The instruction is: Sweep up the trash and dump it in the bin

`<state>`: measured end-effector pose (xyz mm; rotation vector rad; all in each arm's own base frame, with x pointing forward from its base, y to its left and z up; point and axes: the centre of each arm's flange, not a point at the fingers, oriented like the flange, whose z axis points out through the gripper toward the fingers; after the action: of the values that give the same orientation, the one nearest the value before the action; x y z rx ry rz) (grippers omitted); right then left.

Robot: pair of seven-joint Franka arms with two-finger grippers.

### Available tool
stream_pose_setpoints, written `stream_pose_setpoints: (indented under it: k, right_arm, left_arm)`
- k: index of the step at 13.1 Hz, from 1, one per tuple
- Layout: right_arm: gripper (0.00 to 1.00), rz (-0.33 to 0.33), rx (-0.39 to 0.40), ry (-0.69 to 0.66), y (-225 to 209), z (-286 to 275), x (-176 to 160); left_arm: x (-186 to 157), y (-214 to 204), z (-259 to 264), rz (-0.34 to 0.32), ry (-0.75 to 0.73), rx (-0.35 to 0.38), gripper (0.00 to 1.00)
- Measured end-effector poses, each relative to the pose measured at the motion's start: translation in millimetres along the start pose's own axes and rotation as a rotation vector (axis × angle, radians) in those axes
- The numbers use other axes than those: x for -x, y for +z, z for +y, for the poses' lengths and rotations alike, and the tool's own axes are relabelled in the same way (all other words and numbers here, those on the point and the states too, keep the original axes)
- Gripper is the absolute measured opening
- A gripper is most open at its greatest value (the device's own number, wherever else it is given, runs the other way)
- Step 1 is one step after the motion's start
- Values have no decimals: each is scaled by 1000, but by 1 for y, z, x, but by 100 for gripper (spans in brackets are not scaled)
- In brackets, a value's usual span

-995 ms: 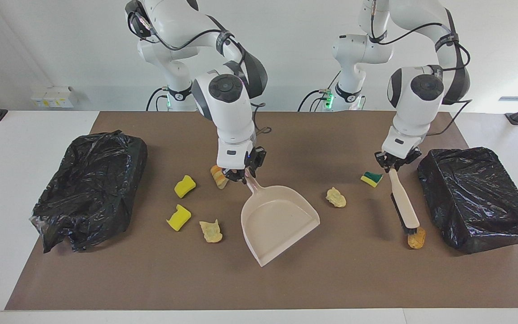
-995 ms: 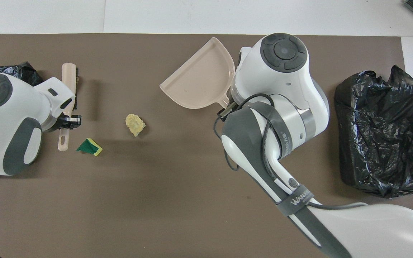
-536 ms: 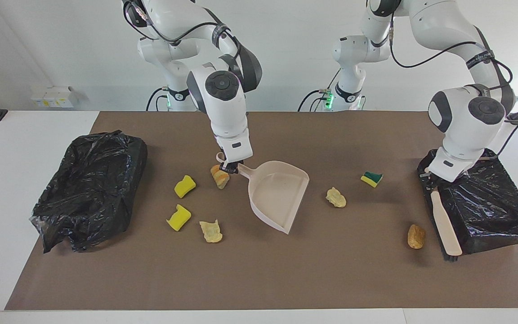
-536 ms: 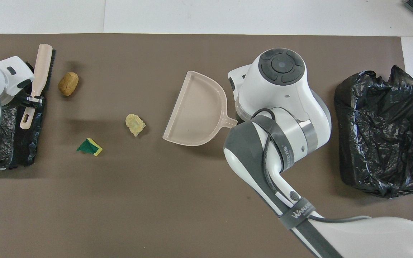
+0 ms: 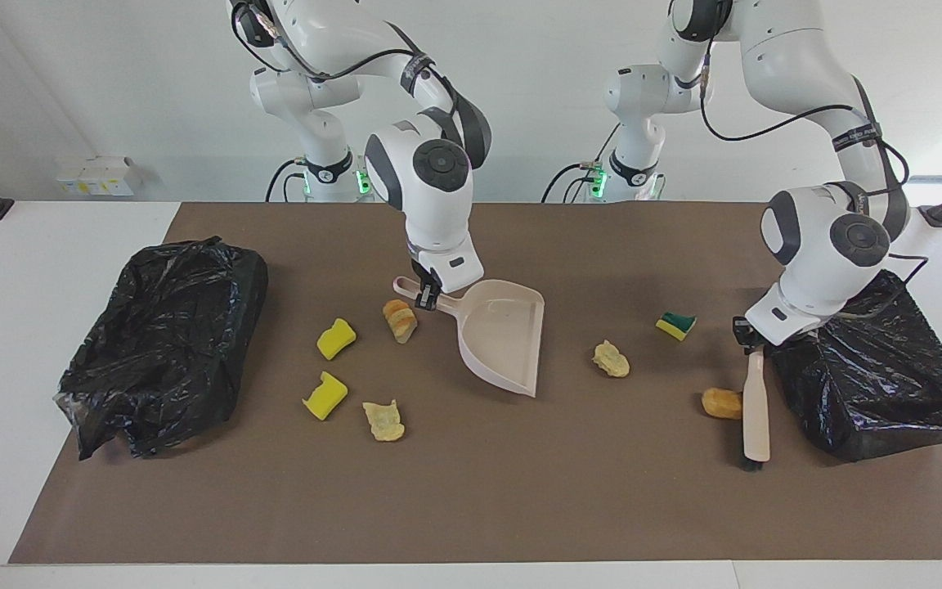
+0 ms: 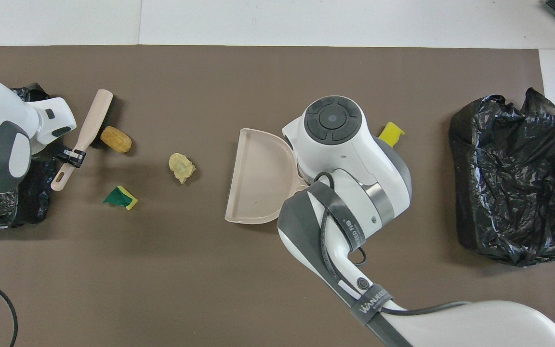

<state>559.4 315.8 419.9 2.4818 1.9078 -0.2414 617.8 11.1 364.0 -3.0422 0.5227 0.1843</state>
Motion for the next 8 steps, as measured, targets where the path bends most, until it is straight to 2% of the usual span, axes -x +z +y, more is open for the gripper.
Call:
stream_pose_setpoints:
  k: [4,8]
  right_arm:
    - [32,-8,-14,67,10,-12,-10]
    - [32,10,0,43,34,-25,-30]
  left_arm:
    - [30,-2,48,-23,20,79,26]
    - [39,-3,129,-44,-5,77,26]
